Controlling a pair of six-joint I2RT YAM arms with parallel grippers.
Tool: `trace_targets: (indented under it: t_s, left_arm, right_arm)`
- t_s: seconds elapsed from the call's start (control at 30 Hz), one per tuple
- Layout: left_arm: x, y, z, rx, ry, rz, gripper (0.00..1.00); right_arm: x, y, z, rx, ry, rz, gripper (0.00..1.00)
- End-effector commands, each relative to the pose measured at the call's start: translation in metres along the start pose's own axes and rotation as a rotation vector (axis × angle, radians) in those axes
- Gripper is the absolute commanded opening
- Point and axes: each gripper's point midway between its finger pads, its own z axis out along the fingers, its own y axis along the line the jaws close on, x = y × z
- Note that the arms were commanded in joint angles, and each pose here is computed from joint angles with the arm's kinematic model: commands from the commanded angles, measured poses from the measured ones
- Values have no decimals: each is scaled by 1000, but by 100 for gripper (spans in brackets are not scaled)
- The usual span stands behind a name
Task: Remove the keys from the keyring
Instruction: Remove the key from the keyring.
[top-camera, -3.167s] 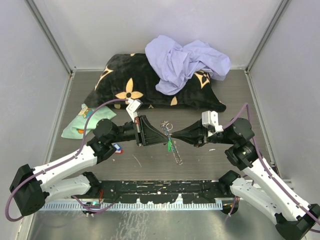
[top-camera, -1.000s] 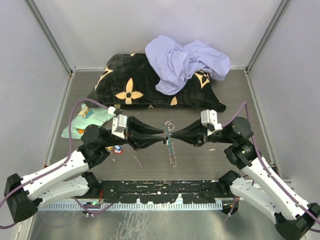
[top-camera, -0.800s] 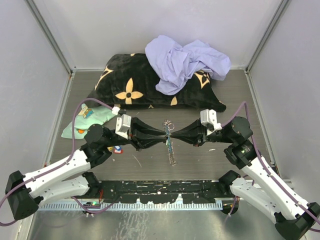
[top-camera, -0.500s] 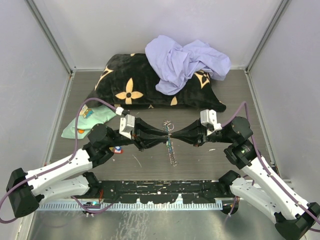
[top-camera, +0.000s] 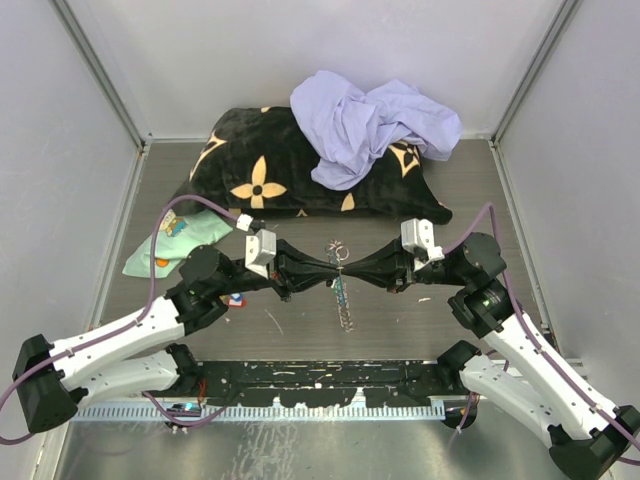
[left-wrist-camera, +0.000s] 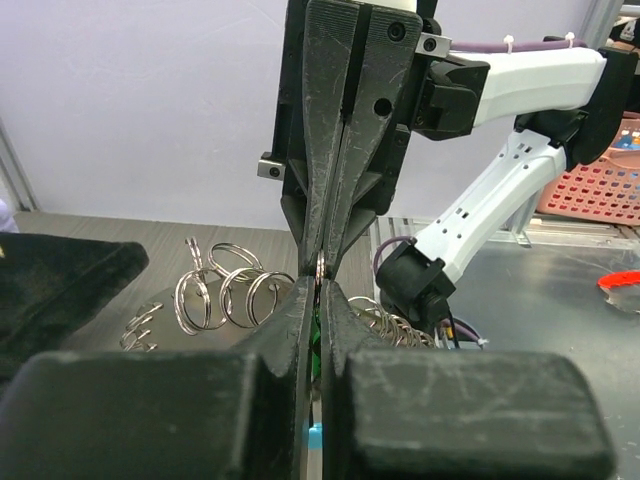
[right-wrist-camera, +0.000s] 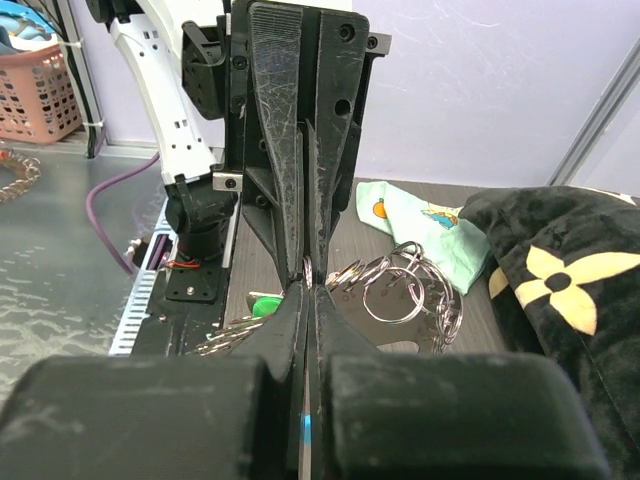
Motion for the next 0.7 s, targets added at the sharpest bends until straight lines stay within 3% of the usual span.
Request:
trace_targets:
  t_s: [0.0,0.1,0.4,0.67]
  left_arm:
    - [-23,2,6,-13,-32,56,0]
    - [-26,0,4,-6,-25,61,0]
    - [-13,-4,-1,0,197,-4,0]
    - [-5,-9,-3,36,394,-51,0]
  right_arm:
    - [-35,0,1,-8,-68,-106,1]
    - [-31,2,0,-21,-53,-109,2]
    - [-18,7,-3,-99,86,-184,28]
    - [-3,3,-9,-137,236,-197,35]
